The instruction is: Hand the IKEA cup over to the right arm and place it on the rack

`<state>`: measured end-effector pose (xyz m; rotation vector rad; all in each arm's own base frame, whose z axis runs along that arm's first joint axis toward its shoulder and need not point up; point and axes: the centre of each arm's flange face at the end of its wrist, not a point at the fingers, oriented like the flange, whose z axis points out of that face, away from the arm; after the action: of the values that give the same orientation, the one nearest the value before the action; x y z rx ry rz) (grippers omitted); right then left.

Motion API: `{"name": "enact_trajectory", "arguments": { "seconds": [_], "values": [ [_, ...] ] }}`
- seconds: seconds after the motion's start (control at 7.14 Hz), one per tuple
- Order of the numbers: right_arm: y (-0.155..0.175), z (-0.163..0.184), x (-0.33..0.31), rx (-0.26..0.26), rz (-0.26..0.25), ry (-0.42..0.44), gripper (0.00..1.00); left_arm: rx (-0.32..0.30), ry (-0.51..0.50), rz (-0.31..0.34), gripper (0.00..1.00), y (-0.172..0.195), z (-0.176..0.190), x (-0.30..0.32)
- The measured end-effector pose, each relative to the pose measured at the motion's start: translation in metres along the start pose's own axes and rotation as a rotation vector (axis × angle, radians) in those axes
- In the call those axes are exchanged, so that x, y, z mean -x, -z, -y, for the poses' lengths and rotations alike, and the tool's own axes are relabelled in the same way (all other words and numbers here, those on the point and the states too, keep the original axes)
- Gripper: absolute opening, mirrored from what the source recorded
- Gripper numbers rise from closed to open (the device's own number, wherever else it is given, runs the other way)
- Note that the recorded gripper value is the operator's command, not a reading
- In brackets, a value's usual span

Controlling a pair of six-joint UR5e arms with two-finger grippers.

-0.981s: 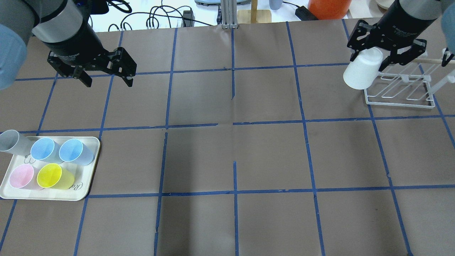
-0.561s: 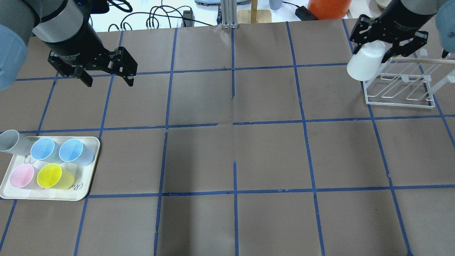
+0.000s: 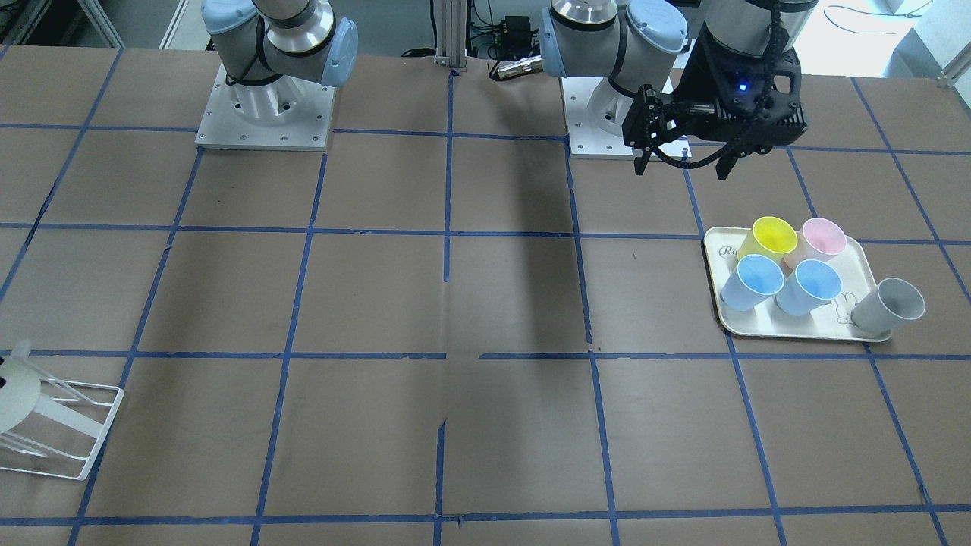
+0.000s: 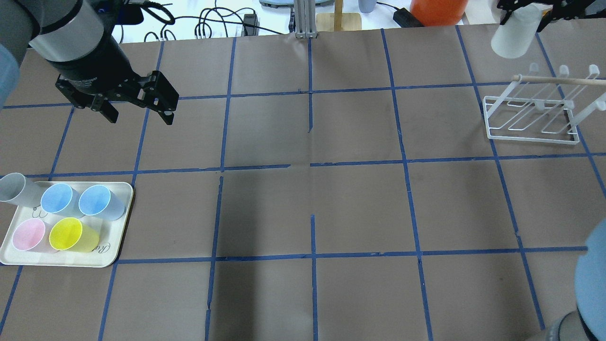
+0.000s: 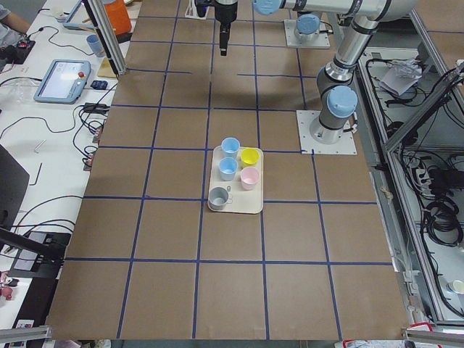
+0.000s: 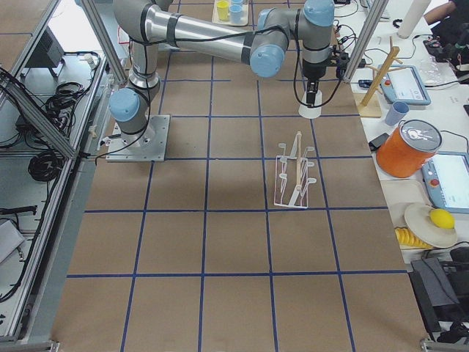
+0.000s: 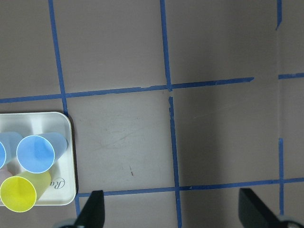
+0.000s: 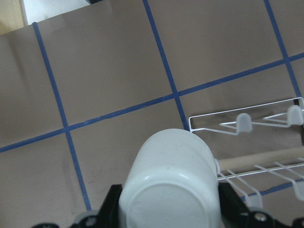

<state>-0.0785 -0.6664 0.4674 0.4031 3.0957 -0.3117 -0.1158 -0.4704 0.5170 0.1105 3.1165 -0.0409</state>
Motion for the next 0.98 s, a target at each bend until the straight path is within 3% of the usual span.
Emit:
{"name": "enact_trajectory", "arguments": {
  "seconds": [0.56,0.98],
  "values": [
    [-0.038,0.030,-0.064,0.024,0.006,0.037,0.44,-0.002,0.001,0.001,1.00,0.000,-0.001,0.002],
    [-0.064,0.043,-0.076,0.044,0.020,0.036,0.45,-0.003,0.002,0.000,1.00,0.000,0.000,0.002]
  ]
}}
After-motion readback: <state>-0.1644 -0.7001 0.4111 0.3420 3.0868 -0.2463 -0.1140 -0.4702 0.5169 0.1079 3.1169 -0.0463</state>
